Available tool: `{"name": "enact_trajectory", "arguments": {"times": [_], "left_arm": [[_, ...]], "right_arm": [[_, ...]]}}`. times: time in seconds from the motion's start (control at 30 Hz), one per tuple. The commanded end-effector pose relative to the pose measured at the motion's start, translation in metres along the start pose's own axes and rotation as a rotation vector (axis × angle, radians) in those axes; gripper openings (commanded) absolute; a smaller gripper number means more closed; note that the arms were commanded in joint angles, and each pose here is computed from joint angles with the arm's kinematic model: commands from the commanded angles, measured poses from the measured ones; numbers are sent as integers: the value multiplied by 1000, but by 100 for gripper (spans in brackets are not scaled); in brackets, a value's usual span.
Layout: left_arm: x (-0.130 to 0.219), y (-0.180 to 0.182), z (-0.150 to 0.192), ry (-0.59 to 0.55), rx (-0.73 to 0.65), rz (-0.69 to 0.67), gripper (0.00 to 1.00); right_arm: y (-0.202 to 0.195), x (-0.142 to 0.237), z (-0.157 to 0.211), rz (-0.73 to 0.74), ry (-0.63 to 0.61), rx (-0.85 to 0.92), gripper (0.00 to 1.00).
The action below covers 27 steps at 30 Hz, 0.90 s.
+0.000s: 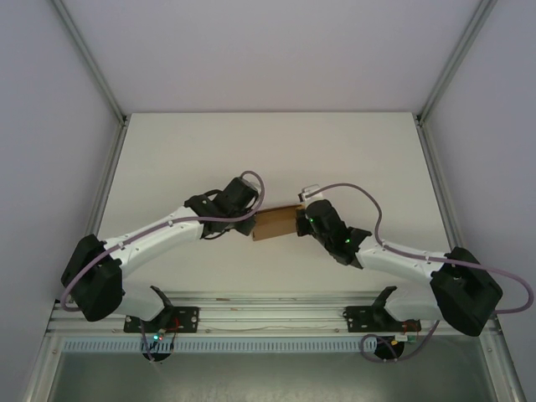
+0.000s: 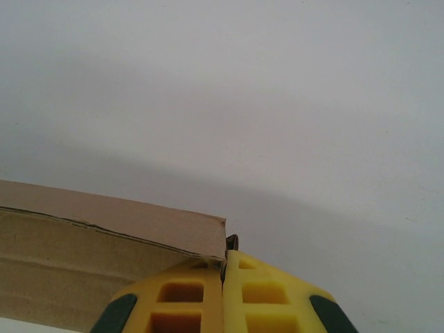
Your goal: Assemble paper box
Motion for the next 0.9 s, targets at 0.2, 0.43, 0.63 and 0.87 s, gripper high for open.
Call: {"name": "enact_trajectory", "arguments": {"times": [0.2,0.43,0.63,0.87], "left_arm": [[20,-4,-9,4,163,21,5],[17,-5,-6,128,344,68,0],[17,-11,-7,204,447,139,0],[-1,-3,5,231,499,65,0]], "right_arm": [[-8,3,36,97,171,56,1],[-1,5,40,139,196,90,0],[4,6,41,171,194,100,0],[8,6,40,163,177,81,0]]}}
Point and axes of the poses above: each hand's point on the last joint's axis, 136 mm out from that joint toward the fingers, its own x axis back along the fingers, its own y axis along the line the jaws close on, z = x × y, the point moved 2 cm from there along x, back along the fingers, and after that the axes turned 3 degrees about x, right-handed, at the moved point
